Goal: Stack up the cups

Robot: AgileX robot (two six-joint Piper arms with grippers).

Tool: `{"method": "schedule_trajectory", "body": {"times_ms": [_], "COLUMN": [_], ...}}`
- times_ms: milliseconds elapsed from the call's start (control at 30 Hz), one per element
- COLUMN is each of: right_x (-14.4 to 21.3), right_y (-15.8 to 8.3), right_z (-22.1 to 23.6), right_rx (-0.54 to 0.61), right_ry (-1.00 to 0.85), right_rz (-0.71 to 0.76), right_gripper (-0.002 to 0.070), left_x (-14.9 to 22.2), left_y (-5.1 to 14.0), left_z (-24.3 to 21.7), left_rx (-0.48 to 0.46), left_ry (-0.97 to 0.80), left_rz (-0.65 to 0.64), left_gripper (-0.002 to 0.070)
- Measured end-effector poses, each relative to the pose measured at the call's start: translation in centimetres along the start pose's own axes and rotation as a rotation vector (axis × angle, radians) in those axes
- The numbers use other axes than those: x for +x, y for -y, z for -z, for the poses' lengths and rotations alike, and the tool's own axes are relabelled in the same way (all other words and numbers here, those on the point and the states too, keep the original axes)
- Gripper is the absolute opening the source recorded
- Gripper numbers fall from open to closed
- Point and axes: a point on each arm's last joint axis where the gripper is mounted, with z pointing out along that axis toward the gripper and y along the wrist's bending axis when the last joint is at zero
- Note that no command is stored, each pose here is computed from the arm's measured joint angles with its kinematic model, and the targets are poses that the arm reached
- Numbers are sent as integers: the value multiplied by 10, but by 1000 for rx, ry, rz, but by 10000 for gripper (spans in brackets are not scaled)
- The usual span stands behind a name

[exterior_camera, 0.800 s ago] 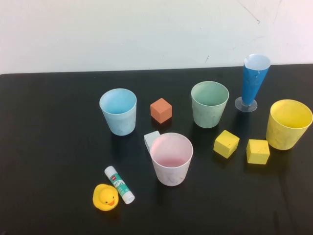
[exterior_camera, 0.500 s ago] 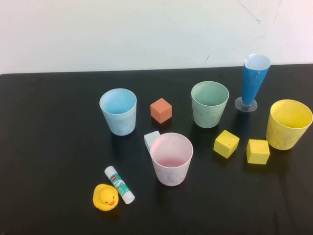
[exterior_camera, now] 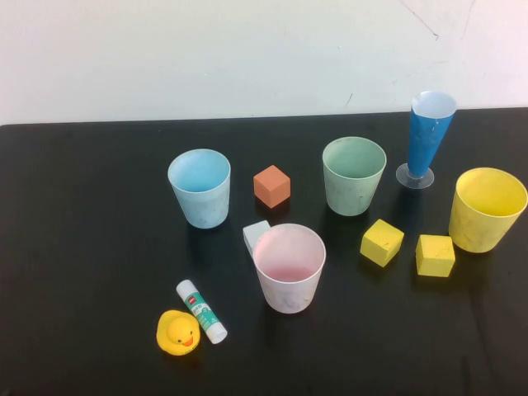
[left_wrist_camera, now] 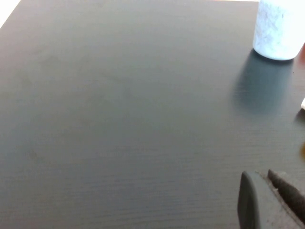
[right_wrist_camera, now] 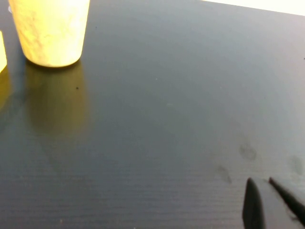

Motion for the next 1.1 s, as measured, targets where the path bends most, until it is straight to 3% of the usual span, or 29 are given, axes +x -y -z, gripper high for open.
{"method": "schedule_trajectory", "body": {"times_ms": [467, 633, 800, 933, 1100], "right_x": [0, -4, -24, -48, -67], "right_y": [0, 0, 0, -1, -3], "right_z": [0, -1, 3, 14, 31], "right_rx": [0, -1, 5, 6, 4], "right_ry": [3, 59, 285, 572, 857], "right_rz": [0, 5, 31, 67, 74], "right_gripper": [-3, -3, -3, -3, -3], "left_x": [0, -7, -31, -48, -58], "left_y": [0, 1, 4, 7, 9], "left_z": [0, 0, 5, 14, 22], "left_rx": [-2, 6, 39, 51, 63], "left_ry": [5, 84, 348, 562, 710], "left_rz": [-22, -26, -27, -95, -115], "left_gripper": [0, 0, 0, 0, 0]}}
